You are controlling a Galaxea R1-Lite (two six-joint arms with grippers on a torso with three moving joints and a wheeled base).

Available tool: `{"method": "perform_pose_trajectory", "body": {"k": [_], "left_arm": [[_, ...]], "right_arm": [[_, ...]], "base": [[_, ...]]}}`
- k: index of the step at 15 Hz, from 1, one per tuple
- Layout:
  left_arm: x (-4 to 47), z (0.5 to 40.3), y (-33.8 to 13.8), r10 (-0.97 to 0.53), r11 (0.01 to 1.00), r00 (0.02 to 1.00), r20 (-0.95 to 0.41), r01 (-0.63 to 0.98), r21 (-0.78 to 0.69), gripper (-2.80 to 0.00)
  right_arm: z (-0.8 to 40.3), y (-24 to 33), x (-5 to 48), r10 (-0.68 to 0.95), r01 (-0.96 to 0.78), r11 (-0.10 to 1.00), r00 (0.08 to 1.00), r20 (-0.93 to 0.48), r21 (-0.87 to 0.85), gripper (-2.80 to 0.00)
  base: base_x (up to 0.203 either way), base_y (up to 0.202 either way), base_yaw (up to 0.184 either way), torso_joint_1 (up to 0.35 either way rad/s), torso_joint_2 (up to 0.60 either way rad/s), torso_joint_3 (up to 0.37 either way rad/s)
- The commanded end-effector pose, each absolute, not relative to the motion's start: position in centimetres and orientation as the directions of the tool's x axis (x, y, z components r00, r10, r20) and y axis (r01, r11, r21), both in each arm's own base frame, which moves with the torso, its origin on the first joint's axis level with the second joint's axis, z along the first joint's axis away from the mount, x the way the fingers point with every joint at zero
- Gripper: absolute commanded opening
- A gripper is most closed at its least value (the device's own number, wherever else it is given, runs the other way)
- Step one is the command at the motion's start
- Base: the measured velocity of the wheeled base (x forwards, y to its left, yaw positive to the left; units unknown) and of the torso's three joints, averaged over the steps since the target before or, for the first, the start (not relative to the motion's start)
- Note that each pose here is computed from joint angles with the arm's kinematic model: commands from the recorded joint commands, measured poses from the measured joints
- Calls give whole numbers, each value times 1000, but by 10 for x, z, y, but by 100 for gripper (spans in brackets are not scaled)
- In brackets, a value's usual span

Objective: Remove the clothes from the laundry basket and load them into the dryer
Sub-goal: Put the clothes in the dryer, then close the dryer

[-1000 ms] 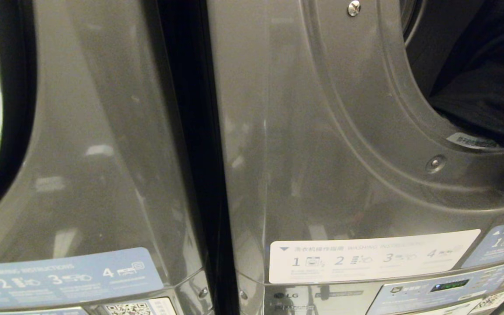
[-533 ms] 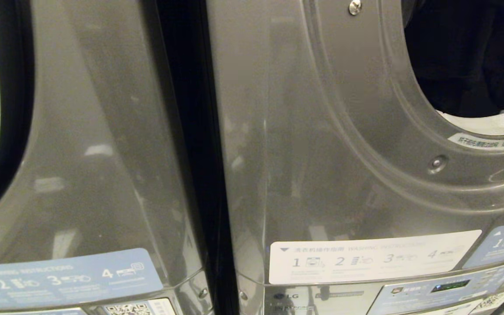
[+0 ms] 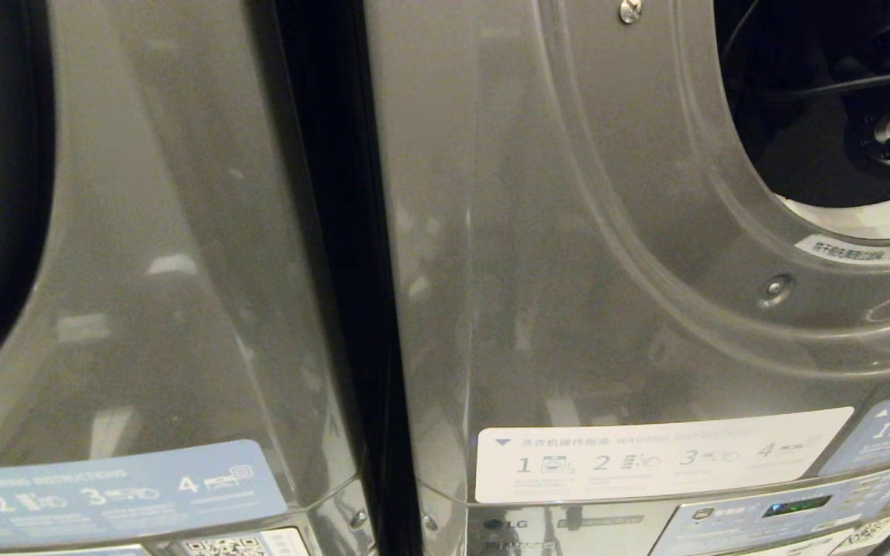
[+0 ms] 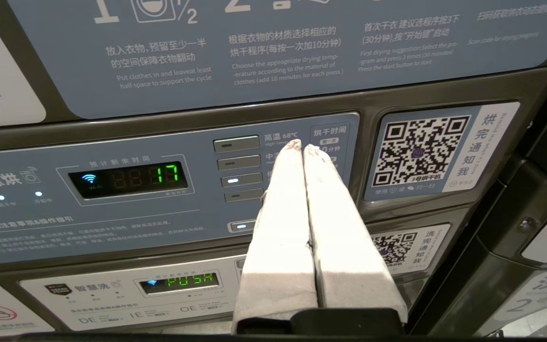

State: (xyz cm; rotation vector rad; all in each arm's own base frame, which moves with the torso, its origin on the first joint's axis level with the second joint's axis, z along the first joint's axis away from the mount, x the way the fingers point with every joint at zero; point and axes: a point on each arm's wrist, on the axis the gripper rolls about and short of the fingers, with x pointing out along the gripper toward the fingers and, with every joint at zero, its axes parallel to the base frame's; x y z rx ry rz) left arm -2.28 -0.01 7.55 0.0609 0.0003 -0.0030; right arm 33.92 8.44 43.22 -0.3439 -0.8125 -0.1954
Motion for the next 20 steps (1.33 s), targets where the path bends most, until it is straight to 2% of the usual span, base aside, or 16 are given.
{"method": "perform_pose_trajectory", "body": {"k": [1,4,7,12,13,20], "left_arm": [[-23,75,0,-3,998,1000,0,3,61,-280],[-23,75,0,-3,998,1000,0,3,61,-280],[-23,75,0,-3,998,1000,0,3,61,-280],[-23,75,0,-3,998,1000,0,3,61,-280],[-23,75,0,-3,998,1000,0,3,61,-280],[-23,75,0,-3,998,1000,0,3,61,-280]], "right_arm": [[429,85,341,-108,265,951,763,637,-157,0],[430,82,332,-92,174,978,852,515,-114,0],[438,77,306,-72,46,996,924,377,77,0],[473,70,226,-18,-81,976,897,441,204,0],[466,69,216,-3,-88,976,910,415,199,-280],[377,32,105,45,-81,986,971,235,145,-280]], "base": [[0,0,0,0,0,0],[0,0,0,0,0,0],[0,0,0,0,0,0],[0,0,0,0,0,0],[0,0,0,0,0,0],[0,0,0,0,0,0]]}}
